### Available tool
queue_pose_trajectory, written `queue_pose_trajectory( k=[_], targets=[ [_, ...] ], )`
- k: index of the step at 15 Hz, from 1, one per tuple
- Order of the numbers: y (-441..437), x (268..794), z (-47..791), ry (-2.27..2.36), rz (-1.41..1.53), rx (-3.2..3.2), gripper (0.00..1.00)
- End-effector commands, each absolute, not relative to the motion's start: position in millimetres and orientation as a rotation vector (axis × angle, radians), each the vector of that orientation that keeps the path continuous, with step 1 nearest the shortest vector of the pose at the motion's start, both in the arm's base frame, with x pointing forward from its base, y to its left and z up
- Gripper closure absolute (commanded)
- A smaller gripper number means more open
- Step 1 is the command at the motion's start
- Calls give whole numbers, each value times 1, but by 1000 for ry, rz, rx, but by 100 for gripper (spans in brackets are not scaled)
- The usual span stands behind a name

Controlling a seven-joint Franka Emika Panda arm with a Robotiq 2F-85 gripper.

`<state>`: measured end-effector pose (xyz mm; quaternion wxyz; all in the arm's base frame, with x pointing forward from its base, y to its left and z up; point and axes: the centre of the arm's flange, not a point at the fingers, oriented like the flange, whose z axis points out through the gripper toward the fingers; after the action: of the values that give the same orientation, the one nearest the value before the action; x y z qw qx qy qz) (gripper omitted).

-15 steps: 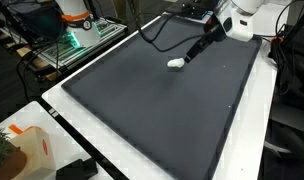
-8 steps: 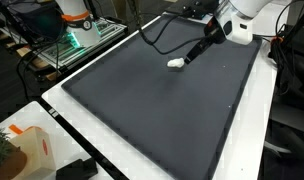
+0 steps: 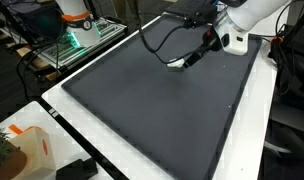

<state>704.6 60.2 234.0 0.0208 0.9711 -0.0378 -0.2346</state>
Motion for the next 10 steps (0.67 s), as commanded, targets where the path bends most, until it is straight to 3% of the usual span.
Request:
queue_pose_trajectory(
  k=[1,5,10],
  targets=[
    [59,721,223,-103,-815,3021,0],
    [63,695,246,-61,-796,3013,0],
    [70,634,308,186,-518,3138,0]
  ],
)
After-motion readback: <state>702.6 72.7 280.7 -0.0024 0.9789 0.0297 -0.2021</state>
